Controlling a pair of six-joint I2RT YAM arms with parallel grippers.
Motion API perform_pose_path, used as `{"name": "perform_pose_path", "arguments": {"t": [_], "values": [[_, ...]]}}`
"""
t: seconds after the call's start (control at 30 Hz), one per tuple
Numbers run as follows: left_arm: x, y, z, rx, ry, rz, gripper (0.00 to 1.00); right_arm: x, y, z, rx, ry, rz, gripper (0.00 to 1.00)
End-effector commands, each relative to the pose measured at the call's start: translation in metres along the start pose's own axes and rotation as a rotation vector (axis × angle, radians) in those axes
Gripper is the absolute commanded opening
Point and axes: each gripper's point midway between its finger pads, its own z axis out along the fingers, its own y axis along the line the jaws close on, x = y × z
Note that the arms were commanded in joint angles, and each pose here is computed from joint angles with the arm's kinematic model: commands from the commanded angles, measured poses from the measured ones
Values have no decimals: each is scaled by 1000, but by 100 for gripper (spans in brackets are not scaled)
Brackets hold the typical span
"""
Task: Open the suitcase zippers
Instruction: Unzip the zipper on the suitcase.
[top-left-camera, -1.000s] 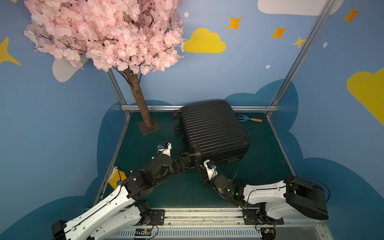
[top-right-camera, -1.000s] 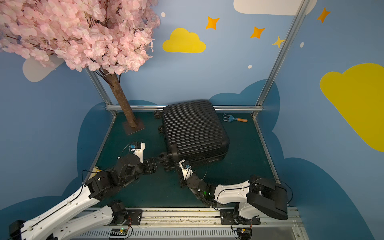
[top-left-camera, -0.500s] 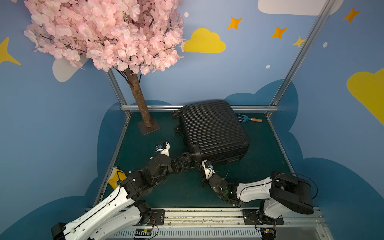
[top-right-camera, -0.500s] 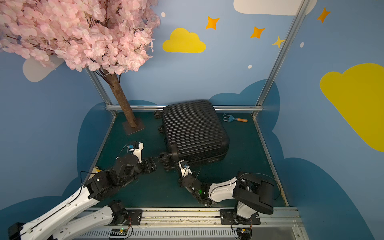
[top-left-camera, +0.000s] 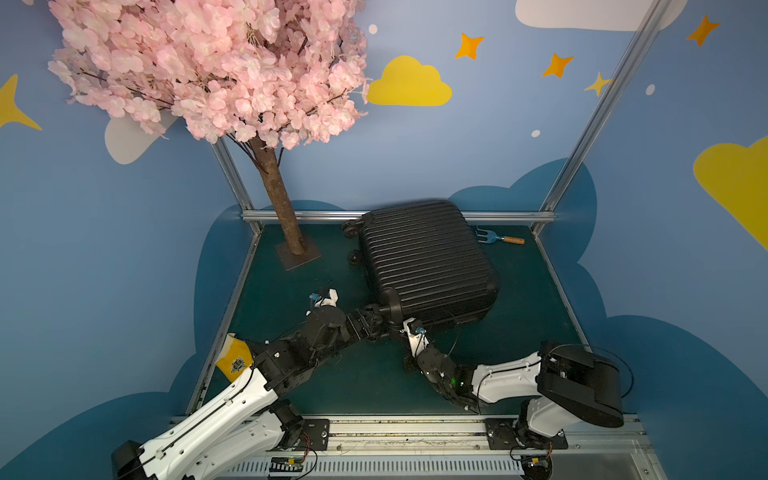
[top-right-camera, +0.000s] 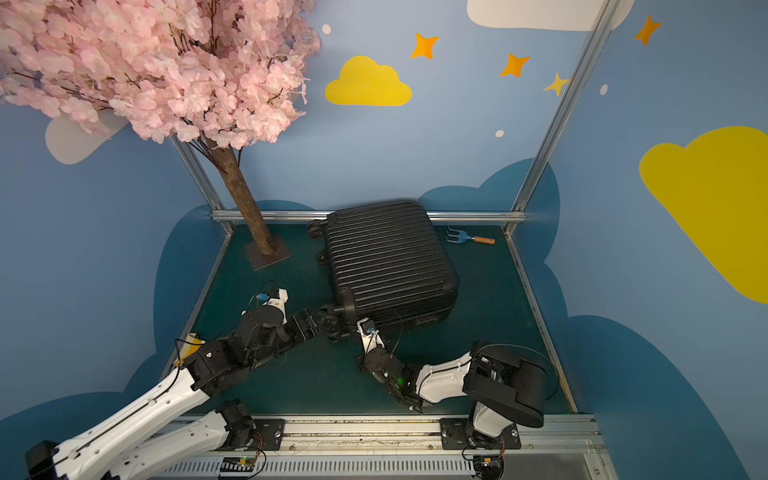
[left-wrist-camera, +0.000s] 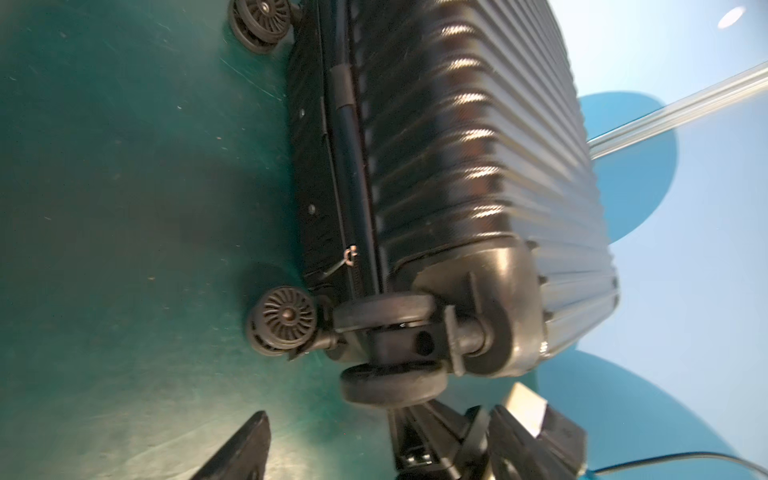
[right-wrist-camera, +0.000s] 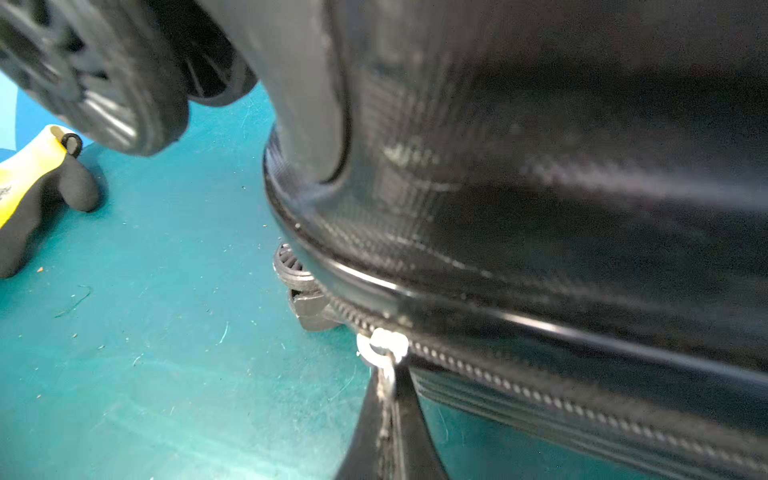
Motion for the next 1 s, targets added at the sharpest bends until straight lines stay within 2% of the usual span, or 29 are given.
{"name": "perform_pose_path", "arguments": {"t": [0.0,0.1,0.23,0.33,0.43,0.6,0.8,0.97], "values": [[-5,-8,3,50,15,-118,89,-27,4,0,-24,-85,53,0],[1,-4,15,94,78,-248,92,-28,6,0,-32,-86,56,0],[8,-18,24,234,120,-380,96,-27,8,2,-44,-76,56,0],[6,-31,18,284,138,-438,96,-25,10,3,-58,-67,61,0],[-2,-36,9,321,109,-498,96,-21,13,5,-70,-58,66,0],[-9,-33,10,323,72,-543,95,-19,16,7,-86,-54,76,0],[-1,-25,33,292,105,-588,92,-24,16,6,-86,-60,75,0],[-13,-22,37,281,51,-582,90,-20,17,6,-93,-48,78,0]]}}
